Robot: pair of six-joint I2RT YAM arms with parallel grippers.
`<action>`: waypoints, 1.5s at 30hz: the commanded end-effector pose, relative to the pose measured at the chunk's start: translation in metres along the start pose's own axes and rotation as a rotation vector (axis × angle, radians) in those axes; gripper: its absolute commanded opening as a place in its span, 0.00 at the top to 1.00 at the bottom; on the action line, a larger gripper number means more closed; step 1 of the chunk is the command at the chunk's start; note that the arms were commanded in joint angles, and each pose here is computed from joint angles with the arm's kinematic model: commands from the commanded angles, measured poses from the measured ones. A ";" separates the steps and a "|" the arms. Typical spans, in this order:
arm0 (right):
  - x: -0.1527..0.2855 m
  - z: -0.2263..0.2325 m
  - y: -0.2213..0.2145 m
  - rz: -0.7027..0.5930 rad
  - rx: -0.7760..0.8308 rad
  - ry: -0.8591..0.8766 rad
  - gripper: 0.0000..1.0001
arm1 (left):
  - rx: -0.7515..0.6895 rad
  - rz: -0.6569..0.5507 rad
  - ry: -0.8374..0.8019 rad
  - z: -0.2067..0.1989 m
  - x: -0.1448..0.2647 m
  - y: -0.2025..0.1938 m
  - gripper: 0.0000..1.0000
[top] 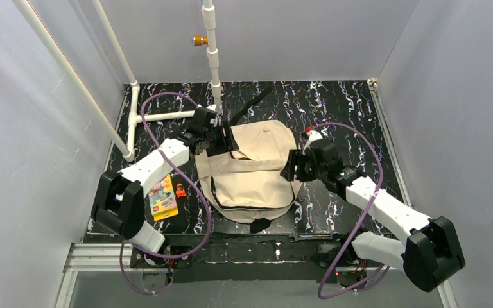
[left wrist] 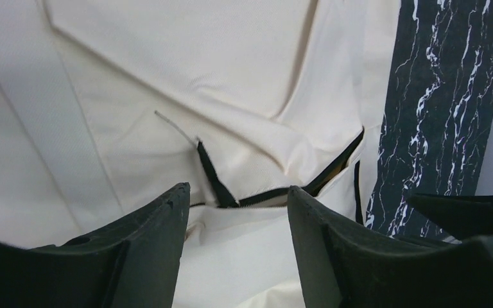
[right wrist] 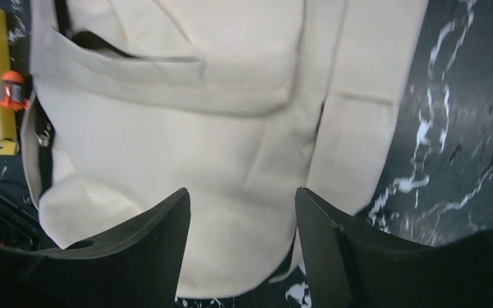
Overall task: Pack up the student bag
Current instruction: Adjust the student bag at the center of the board, then unzip the student bag at the center of the board.
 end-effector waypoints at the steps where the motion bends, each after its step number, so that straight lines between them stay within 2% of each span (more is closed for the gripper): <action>1: -0.006 0.020 0.036 -0.056 0.098 0.066 0.31 | -0.039 0.048 0.004 -0.004 -0.011 0.008 0.50; 6: -0.032 0.030 0.035 -0.010 0.043 0.190 0.39 | -0.051 0.065 0.022 -0.007 -0.022 0.015 0.62; 10: -0.045 0.020 0.022 0.010 0.020 0.172 0.44 | -0.059 0.080 0.036 -0.006 -0.028 0.014 0.64; 13: -0.047 0.009 0.006 0.037 0.000 0.123 0.50 | -0.055 0.116 0.059 -0.002 -0.032 0.009 0.70; 14: -0.045 0.005 0.002 0.034 -0.005 0.104 0.51 | -0.058 0.123 0.062 -0.003 -0.030 0.007 0.69; 16: -0.043 0.000 -0.002 0.022 -0.001 0.079 0.51 | -0.073 0.110 0.061 -0.003 -0.023 0.004 0.55; 17: -0.042 -0.002 -0.004 0.018 0.002 0.069 0.50 | -0.079 0.097 0.061 -0.004 -0.019 0.002 0.51; 20: -0.043 -0.005 -0.008 0.034 0.004 0.054 0.50 | -0.085 0.092 0.061 -0.001 -0.019 -0.002 0.49; 25: -0.048 -0.008 -0.015 0.064 -0.008 0.060 0.52 | -0.061 0.144 0.023 -0.004 -0.035 -0.004 0.59; 28: -0.050 -0.011 -0.021 0.077 -0.028 0.053 0.55 | -0.071 0.147 0.035 -0.005 -0.039 -0.004 0.71; 32: -0.047 -0.020 -0.037 0.072 -0.103 0.008 0.71 | -0.098 0.118 0.099 -0.002 -0.029 0.001 0.85; 33: -0.046 -0.023 -0.041 0.068 -0.125 -0.009 0.76 | -0.107 0.108 0.120 0.000 -0.027 0.003 0.90; 34: -0.046 -0.026 -0.046 0.067 -0.147 -0.024 0.81 | -0.118 0.101 0.142 0.001 -0.024 0.005 1.00; 38: -0.046 -0.033 -0.060 0.087 -0.227 -0.072 0.98 | -0.141 0.047 0.277 0.010 -0.015 0.013 1.00; 45: -0.048 -0.052 -0.082 0.109 -0.360 -0.227 0.99 | -0.116 -0.073 0.427 0.028 0.006 0.013 1.00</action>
Point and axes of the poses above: each gripper's point midway between its finger pads, its own x axis back along the fingers, its own z axis along the line the jaws close on, y = z × x, the point moved 9 cm from there along x, back along the fingers, and after that the axes turned 3 degrees about -x, right-handed, at the moved point
